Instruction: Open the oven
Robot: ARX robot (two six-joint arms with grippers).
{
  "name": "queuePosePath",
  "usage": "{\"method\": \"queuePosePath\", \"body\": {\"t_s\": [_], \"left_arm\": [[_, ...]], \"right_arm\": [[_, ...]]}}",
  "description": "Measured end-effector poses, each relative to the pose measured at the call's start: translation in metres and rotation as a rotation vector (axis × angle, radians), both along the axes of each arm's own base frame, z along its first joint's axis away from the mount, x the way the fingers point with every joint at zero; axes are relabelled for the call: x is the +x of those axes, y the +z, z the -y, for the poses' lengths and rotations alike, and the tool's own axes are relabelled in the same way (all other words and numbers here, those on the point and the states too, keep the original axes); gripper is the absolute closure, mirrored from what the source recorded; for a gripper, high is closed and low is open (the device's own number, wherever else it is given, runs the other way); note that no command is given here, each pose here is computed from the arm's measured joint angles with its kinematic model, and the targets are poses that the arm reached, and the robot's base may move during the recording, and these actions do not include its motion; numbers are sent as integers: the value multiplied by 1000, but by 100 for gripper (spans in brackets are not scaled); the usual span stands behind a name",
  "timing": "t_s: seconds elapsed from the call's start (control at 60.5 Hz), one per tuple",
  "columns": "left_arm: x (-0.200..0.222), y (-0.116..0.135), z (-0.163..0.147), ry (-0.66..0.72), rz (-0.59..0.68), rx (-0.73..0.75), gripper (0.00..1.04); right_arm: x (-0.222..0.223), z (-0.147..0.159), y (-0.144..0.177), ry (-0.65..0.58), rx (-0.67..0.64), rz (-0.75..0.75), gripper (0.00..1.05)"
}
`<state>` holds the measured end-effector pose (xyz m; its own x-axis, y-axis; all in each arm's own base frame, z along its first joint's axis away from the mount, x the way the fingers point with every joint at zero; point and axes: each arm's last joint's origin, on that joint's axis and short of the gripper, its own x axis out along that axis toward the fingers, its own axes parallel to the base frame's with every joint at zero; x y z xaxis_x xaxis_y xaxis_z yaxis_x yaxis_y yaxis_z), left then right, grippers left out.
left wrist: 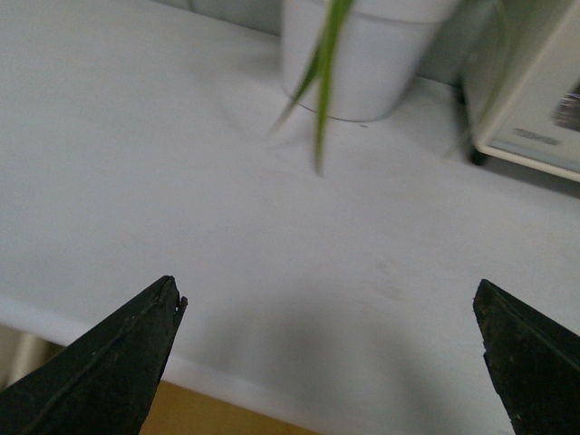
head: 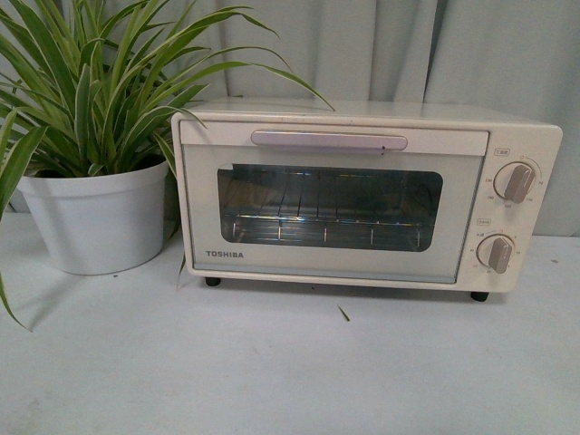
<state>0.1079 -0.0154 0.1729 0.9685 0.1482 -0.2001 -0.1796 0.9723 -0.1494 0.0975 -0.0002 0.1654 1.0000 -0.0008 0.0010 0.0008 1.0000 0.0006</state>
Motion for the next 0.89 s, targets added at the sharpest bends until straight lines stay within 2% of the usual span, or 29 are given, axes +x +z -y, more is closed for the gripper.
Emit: {"method": "queuePosePath", "body": {"t_s": [0.165, 0.364, 0.612, 0.893], "left_arm": [[27, 22, 34, -187, -96, -278, 6], [77, 16, 70, -214, -264, -584, 6], [120, -6, 102, -171, -348, -747, 6], [148, -16, 119, -136, -345, -827, 6]], "right_arm": [[0, 0, 0, 0, 0, 0, 9], [0, 0, 0, 0, 0, 0, 9], [0, 0, 0, 0, 0, 0, 9], [0, 0, 0, 0, 0, 0, 9]]}}
